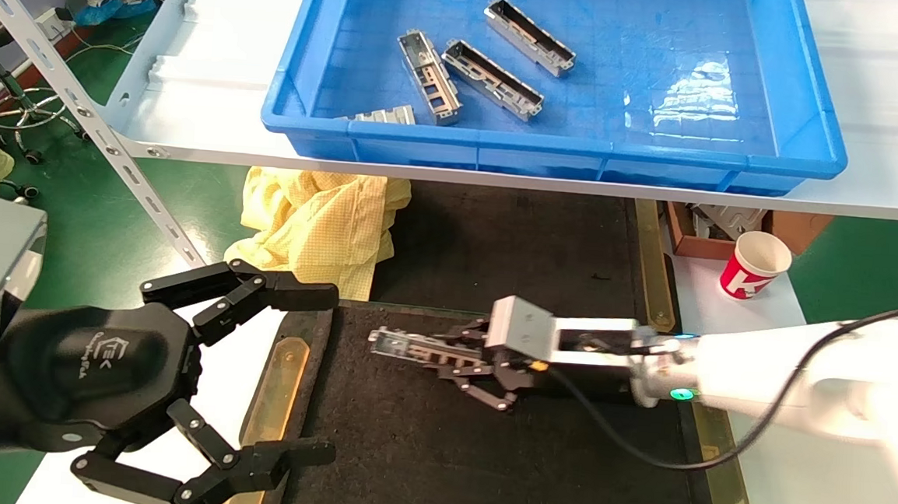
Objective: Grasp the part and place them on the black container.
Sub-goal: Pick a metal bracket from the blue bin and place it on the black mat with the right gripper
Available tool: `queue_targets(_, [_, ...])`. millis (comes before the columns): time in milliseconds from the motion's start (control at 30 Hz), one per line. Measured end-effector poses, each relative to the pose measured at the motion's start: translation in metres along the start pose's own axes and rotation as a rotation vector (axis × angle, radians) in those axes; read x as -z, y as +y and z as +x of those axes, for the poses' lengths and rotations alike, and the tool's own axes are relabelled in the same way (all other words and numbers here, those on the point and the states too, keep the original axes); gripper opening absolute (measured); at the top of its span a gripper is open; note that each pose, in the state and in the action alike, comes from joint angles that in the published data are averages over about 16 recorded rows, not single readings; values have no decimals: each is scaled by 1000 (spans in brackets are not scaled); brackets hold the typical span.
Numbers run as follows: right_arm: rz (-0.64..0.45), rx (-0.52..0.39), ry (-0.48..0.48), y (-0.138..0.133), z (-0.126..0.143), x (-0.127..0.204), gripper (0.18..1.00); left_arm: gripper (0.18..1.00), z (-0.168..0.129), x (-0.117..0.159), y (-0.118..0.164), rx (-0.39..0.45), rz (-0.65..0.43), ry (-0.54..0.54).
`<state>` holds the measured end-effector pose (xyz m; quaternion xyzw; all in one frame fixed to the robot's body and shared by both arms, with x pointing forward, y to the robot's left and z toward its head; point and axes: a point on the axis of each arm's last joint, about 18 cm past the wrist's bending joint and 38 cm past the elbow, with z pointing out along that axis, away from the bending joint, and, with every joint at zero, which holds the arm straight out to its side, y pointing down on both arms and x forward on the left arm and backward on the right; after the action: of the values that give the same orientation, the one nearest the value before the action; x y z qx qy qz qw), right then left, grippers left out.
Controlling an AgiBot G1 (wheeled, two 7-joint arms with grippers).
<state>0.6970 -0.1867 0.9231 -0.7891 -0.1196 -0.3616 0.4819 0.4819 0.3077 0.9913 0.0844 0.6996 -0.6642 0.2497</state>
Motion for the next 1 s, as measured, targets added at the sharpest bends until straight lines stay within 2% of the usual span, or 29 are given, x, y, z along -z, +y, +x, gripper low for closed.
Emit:
queue_targets(400, [6,53,-4,-1,-18,-49,352,1001,0,0,0,0,0,0])
queue_targets(1000, [-17,71,-37,2,-35,-68,352,1001,0,0,0,0,0,0])
